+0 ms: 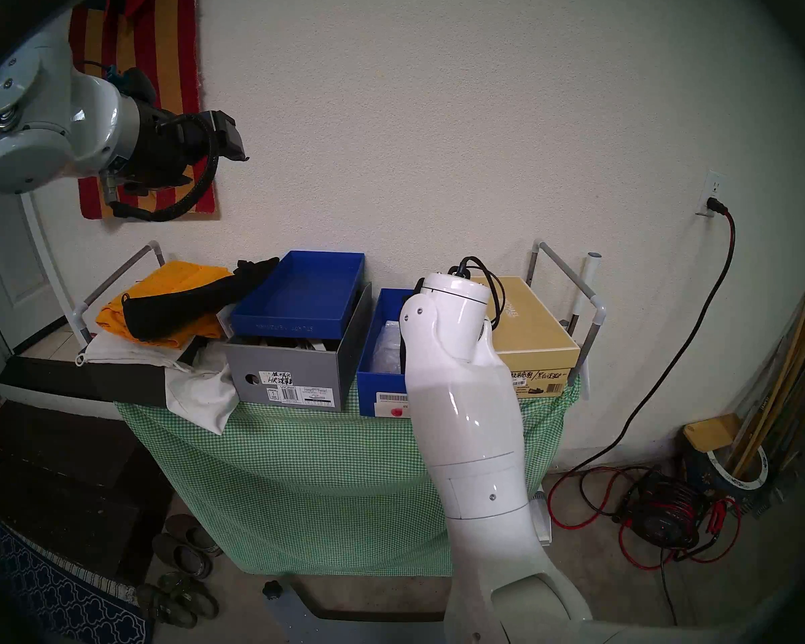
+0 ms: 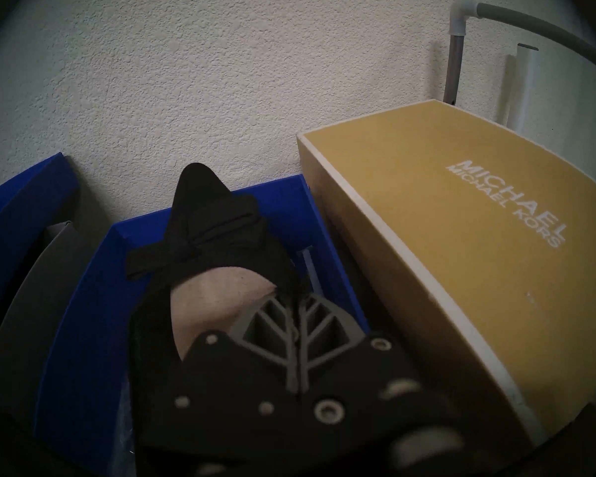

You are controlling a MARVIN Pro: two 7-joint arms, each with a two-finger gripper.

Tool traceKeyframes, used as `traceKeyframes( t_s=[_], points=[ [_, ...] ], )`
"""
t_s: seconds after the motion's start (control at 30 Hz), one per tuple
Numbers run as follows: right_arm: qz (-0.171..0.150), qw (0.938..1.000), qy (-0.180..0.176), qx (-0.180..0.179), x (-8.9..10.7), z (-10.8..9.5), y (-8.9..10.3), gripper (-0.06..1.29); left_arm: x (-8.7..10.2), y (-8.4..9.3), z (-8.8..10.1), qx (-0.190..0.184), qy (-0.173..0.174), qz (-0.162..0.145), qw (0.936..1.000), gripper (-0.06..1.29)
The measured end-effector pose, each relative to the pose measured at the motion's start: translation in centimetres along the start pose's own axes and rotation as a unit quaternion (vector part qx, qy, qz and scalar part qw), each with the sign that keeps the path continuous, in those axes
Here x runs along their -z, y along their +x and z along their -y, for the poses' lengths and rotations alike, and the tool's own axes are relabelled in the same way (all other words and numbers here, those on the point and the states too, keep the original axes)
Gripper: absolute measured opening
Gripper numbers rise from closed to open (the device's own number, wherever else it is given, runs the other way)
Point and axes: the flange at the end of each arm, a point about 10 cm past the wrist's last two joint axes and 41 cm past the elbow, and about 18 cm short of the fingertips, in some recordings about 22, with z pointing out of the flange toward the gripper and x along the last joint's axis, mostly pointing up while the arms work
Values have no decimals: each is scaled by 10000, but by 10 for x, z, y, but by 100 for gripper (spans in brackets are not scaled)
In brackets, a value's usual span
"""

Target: Put shoes into shoe box

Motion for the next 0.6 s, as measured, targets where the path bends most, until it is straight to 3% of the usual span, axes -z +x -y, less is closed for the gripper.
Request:
traceKeyframes(
  t_s=[0.27,0.33,0.37,0.43,0.47,0.6],
  points=[
    [-62,9998,205,-16,10,8,2,-2,0,0,0,1,-2,-12,10000,127],
    [-73,9997,234,-15,12,9,2,19,0,0,0,0,-3,-14,10000,127],
    [-84,9996,263,-13,13,9,1,76,0,0,0,0,-3,-16,10000,127],
    [-127,9995,303,9,17,11,2,115,0,0,0,0,-3,-18,10000,127],
    [-181,9993,323,40,21,13,2,121,0,1,0,-1,-3,-19,10000,127],
    [-472,9982,285,216,36,18,7,121,0,1,0,-2,-2,-23,10000,127]
  ],
)
